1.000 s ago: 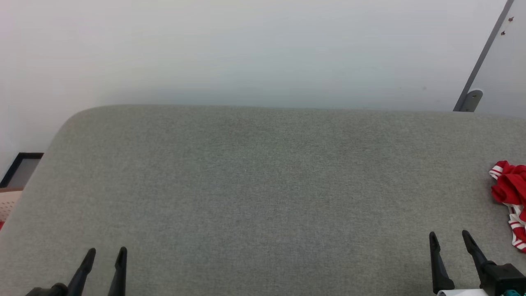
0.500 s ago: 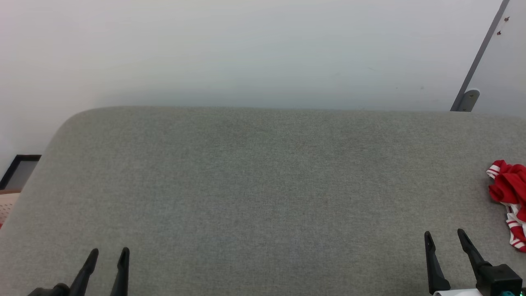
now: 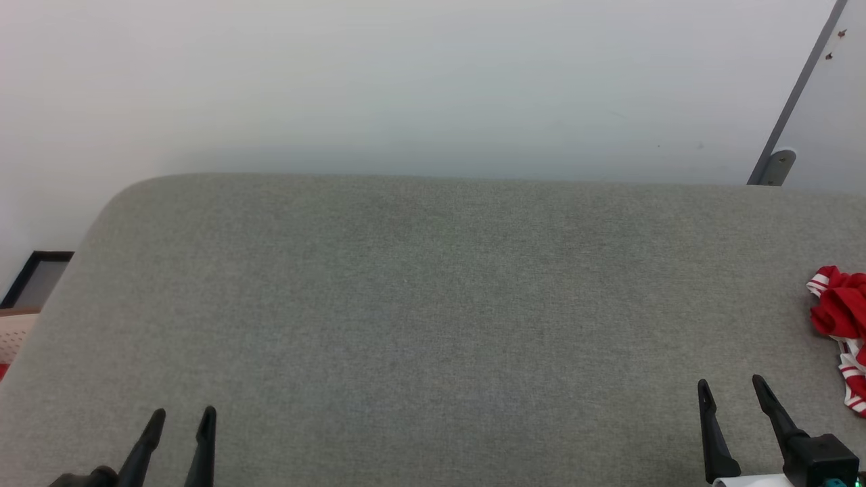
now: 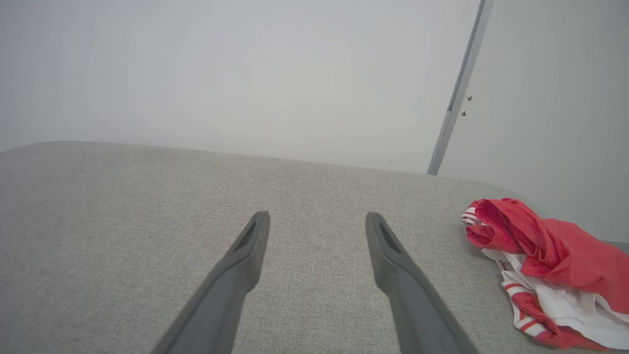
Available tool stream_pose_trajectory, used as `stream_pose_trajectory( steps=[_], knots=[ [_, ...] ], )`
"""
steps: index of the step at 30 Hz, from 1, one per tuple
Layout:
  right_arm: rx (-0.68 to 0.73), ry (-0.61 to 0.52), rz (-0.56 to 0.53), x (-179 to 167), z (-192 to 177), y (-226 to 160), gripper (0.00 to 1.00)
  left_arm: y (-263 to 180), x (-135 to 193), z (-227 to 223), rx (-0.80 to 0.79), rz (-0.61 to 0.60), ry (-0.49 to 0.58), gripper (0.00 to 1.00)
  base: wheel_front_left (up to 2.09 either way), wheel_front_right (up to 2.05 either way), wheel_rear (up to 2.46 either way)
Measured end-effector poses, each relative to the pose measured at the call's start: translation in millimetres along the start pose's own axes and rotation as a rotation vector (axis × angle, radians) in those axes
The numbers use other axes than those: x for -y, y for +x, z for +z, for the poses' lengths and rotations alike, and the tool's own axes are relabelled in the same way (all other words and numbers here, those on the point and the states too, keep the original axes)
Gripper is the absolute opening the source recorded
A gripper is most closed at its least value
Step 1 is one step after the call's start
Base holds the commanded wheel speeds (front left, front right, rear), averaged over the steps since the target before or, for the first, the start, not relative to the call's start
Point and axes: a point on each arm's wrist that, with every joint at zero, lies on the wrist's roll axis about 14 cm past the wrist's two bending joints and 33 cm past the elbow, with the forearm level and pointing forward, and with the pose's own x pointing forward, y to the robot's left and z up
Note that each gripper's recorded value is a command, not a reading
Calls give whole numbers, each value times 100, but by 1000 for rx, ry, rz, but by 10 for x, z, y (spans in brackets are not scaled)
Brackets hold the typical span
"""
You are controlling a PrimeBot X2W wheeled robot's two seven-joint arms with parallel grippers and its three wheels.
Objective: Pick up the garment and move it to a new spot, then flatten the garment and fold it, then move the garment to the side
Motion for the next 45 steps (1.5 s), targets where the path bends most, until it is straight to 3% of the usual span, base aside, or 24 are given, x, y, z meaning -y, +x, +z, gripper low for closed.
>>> stream_pose_trajectory(
  steps=[15, 16, 21, 45],
  knots=[
    [-1, 0, -4, 14, -3, -1, 100, 8, -19, 33, 11, 8, -3, 100, 0, 0, 0],
    [-1, 0, -5, 16, -2, -1, 0, 8, -25, 39, 14, 11, -4, 0, 0, 0, 0],
    [-62, 13, -10, 15, -181, -57, 0, -60, 15, -172, -41, 29, -45, 0, 0, 0, 0],
    [-84, 476, -119, 149, -213, 15, 0, 116, 31, -220, -51, 116, -433, 0, 0, 0, 0]
  ],
)
